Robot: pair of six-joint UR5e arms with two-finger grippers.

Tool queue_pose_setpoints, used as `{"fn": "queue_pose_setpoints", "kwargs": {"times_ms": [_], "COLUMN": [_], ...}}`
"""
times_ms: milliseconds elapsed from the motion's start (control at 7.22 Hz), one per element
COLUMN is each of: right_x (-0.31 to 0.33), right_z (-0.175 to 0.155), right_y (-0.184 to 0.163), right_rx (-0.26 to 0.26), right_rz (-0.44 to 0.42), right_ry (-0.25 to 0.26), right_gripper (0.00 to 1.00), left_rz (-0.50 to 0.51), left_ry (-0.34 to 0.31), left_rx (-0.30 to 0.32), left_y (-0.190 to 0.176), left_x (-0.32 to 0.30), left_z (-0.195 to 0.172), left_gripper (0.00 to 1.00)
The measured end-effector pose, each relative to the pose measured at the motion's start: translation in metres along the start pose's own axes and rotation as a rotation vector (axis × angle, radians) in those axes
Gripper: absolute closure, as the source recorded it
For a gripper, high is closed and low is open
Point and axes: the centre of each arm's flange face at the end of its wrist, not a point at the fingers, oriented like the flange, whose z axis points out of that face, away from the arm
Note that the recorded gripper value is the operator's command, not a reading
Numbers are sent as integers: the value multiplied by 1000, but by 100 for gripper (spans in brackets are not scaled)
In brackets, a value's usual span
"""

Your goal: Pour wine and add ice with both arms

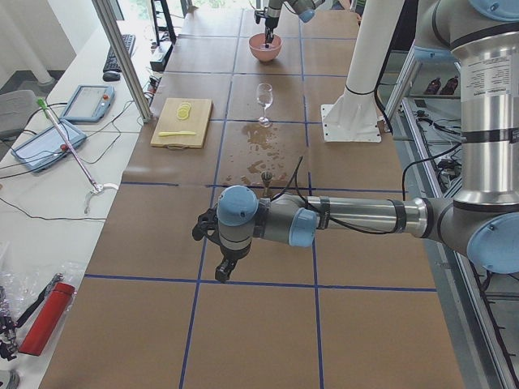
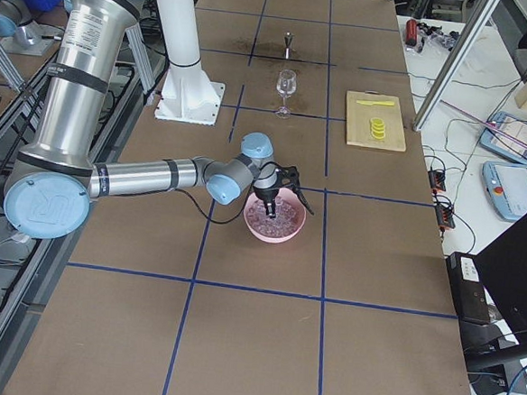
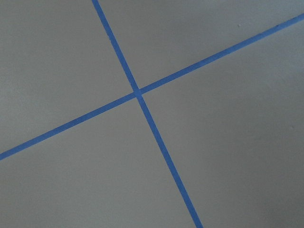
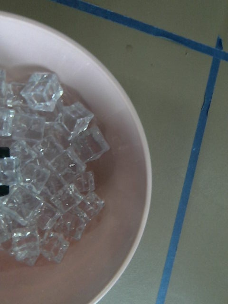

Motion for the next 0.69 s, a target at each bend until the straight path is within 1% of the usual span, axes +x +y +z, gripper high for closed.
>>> {"fn": "queue_pose_setpoints", "kwargs": {"times_ms": [139, 277, 416, 693], "right_x": [-3, -7, -17, -69], "right_z": [-12, -28, -50, -98], "right_y": [-10, -19, -34, -87], "right_rx": [26, 44, 50, 31], "right_rz": [-29, -35, -24, 16], "right_ry": [-13, -30, -45, -46], "right_gripper": [100, 100, 100, 100], "left_rz": [0, 0, 0, 1], "left_ry": [0, 0, 0, 0], "left_rx": [0, 0, 0, 1], "left_y": [0, 0, 0, 0], "left_x": [0, 0, 0, 1], "left_z": [0, 0, 0, -1], "left_gripper": [0, 0, 0, 0]}}
